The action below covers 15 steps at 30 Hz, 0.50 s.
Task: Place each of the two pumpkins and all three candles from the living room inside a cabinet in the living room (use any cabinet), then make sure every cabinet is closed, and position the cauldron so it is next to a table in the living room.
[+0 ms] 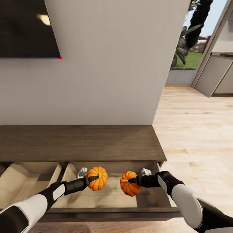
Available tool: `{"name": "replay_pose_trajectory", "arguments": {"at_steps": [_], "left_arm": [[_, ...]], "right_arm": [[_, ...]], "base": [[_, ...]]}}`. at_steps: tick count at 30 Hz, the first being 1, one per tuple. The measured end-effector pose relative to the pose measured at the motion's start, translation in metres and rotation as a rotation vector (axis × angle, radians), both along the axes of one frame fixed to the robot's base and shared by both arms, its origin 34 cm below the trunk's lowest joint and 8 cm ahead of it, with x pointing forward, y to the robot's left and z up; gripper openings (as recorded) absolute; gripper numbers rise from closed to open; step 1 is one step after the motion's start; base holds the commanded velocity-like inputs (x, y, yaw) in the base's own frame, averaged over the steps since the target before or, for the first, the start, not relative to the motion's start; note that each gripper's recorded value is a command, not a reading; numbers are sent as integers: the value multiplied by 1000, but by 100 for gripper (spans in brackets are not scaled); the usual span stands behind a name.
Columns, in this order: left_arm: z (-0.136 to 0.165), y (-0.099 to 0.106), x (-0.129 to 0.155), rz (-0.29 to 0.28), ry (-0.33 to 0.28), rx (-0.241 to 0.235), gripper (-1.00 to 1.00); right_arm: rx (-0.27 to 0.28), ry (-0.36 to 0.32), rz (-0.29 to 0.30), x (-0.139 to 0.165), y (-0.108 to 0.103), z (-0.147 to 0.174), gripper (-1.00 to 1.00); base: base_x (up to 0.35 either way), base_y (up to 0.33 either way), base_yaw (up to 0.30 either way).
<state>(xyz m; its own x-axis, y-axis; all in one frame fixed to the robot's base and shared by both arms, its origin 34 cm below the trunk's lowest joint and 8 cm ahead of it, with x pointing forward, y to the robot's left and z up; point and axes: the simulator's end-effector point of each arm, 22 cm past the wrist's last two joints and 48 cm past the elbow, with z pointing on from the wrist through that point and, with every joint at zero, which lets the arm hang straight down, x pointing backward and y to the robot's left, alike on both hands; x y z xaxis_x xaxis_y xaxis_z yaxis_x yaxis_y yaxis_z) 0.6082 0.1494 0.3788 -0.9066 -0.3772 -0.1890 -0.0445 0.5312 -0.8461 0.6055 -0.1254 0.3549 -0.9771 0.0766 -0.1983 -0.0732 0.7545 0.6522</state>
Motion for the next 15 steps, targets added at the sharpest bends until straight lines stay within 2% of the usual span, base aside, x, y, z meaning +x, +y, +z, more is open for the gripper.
{"name": "replay_pose_trajectory", "arguments": {"at_steps": [4, 15], "left_arm": [[-1, -1, -2, -2, 6, 0, -100], [0, -6, -1, -8, 3, -7, -100]], "right_arm": [[-4, 3, -4, 0, -1, 0, -100], [-2, 4, -2, 0, -1, -1, -100]], "base": [[0, 0, 182], [0, 0, 10]]}}
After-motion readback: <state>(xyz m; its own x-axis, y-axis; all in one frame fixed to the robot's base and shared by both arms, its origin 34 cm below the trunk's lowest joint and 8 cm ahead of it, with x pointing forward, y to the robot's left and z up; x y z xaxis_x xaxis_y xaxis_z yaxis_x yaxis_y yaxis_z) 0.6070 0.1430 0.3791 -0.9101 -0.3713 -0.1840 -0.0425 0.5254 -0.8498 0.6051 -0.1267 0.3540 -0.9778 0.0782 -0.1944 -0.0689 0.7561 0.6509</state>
